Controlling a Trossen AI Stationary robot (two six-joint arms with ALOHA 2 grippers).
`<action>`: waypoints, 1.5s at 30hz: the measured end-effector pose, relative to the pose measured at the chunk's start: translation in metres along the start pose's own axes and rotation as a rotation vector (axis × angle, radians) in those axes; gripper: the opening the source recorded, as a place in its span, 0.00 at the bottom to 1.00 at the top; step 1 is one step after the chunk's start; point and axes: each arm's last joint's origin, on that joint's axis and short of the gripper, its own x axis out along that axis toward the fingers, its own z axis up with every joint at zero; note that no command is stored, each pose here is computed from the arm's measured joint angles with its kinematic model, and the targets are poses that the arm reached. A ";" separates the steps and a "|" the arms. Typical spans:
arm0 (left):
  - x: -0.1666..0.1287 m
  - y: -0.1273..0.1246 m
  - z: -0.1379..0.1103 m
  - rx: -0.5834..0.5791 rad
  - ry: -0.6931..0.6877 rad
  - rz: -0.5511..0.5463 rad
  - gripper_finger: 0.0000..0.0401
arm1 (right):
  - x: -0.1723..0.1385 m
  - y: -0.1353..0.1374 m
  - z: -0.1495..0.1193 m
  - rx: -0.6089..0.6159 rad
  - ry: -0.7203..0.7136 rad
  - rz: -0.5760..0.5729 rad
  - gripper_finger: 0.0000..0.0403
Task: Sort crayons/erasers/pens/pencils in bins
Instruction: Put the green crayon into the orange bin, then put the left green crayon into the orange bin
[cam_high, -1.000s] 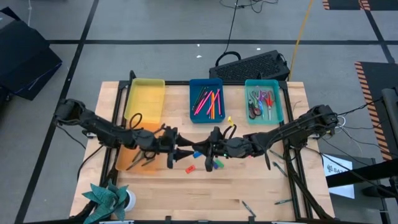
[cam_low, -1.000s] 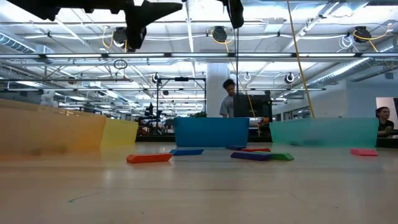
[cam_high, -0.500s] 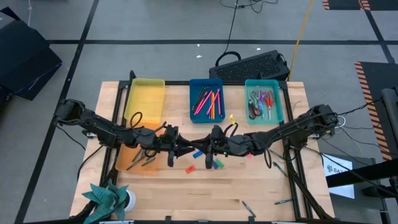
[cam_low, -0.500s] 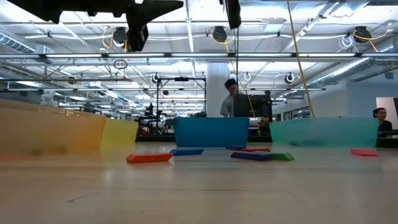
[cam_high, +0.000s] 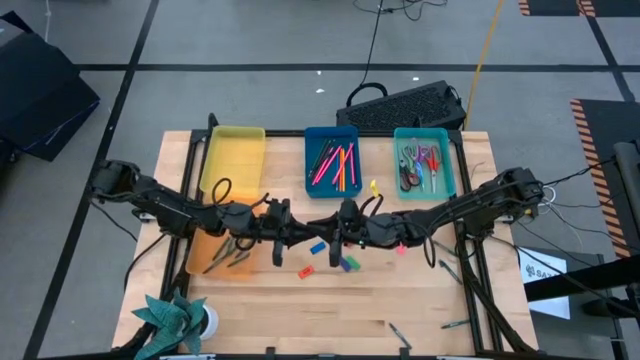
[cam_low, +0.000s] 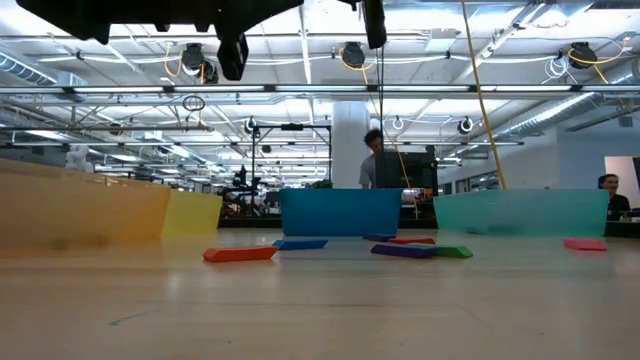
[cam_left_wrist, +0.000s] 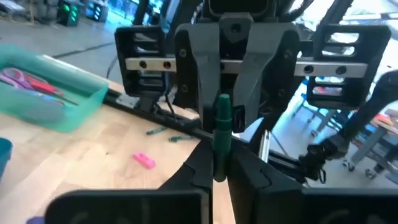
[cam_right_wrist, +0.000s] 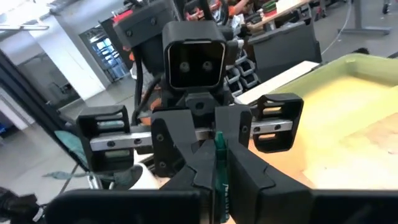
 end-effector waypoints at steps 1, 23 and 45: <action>0.000 0.000 -0.001 0.000 0.005 -0.001 0.05 | 0.000 0.000 0.000 -0.001 0.002 0.003 0.05; -0.125 -0.044 -0.024 -0.118 0.990 0.340 0.06 | -0.048 0.049 -0.005 -0.320 0.650 -0.132 0.36; -0.150 -0.004 -0.083 -0.277 1.264 0.880 0.58 | -0.096 0.114 -0.154 0.282 1.450 -0.425 0.32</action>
